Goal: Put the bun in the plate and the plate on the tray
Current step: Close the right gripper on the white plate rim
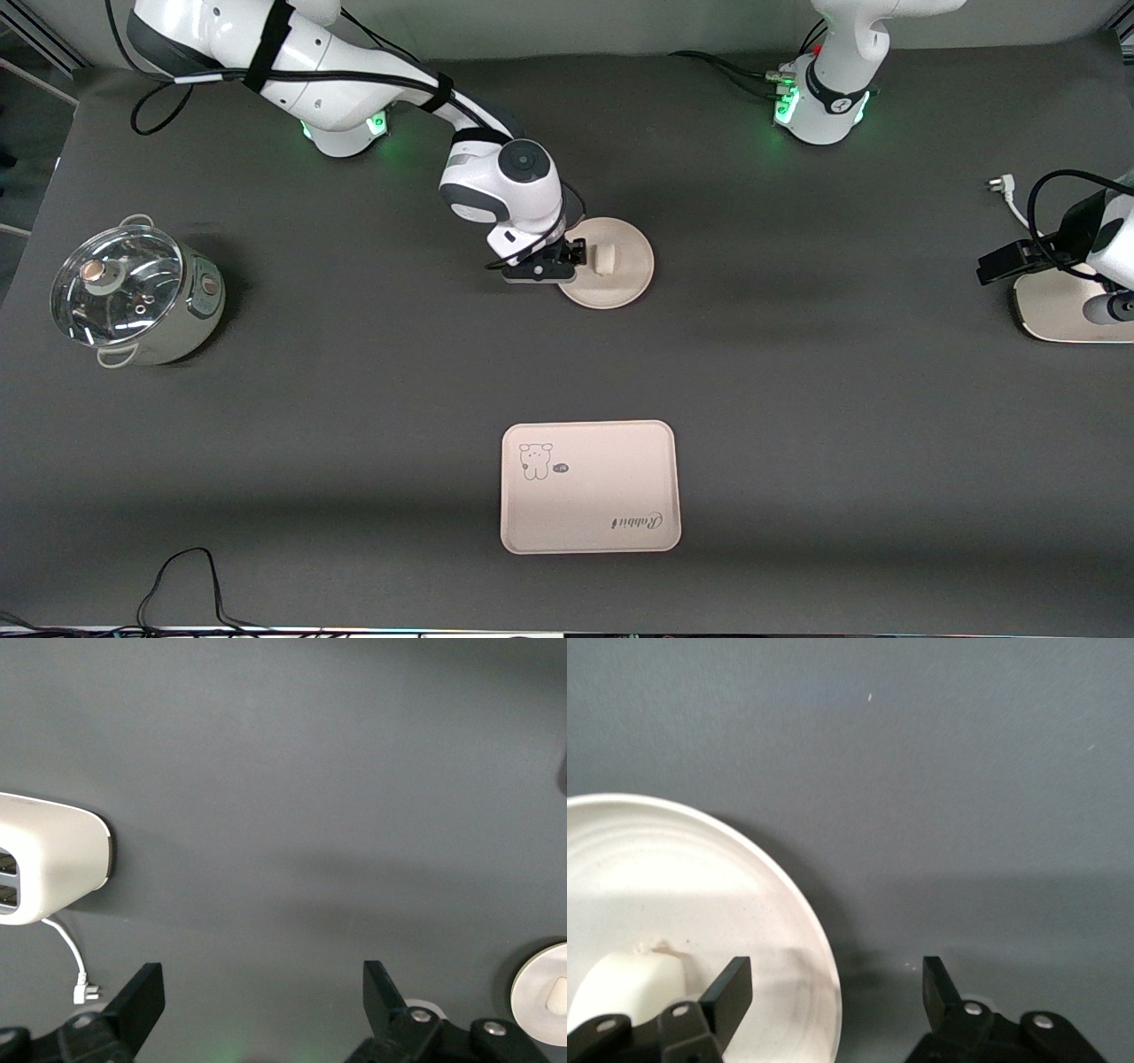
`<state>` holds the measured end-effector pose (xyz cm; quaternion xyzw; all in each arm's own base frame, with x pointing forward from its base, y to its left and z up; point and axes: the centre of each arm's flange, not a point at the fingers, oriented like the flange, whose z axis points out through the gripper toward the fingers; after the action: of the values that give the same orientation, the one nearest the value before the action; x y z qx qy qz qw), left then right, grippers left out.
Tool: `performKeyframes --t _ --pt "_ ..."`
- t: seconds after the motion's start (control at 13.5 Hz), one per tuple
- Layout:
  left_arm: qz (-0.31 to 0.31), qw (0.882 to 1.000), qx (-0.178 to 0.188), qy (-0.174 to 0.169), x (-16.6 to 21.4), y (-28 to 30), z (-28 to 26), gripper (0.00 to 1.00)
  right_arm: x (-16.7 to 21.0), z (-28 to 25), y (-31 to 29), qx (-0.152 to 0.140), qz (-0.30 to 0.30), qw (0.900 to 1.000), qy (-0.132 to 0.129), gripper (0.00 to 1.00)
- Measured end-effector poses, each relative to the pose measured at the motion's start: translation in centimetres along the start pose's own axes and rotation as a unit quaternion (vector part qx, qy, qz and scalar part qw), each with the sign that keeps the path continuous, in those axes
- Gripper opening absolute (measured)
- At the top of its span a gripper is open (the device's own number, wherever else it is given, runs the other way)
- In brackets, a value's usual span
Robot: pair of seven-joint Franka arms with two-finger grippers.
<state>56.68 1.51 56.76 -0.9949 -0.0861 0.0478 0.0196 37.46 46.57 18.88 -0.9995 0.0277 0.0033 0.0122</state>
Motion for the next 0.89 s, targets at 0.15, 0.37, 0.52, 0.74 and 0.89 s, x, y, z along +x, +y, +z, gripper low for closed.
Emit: performKeyframes --t 0.15,0.37,0.52,0.74,0.89 --pt "0.001 1.000 -0.001 0.007 0.1 0.1 -0.7 1.00 -0.4 0.3 -0.2 0.001 -0.003 1.000 -0.004 0.61" --pt "-0.002 1.000 0.000 0.007 0.2 -0.2 -0.7 1.00 -0.7 0.4 -0.6 0.010 -0.005 1.000 -0.007 0.23" --pt "-0.008 1.000 -0.001 0.006 0.4 -1.0 -0.6 1.00 -0.5 0.0 -0.9 0.018 -0.005 1.000 -0.003 0.05" --pt "-0.009 1.000 -0.001 0.007 0.4 -1.5 -0.6 1.00 1.0 -1.1 -1.3 0.030 0.005 1.000 0.007 0.05" --pt "-0.007 1.000 -0.001 0.006 0.4 -1.3 -0.6 1.00 2.8 -2.2 -1.4 0.034 0.017 0.999 0.018 0.05"
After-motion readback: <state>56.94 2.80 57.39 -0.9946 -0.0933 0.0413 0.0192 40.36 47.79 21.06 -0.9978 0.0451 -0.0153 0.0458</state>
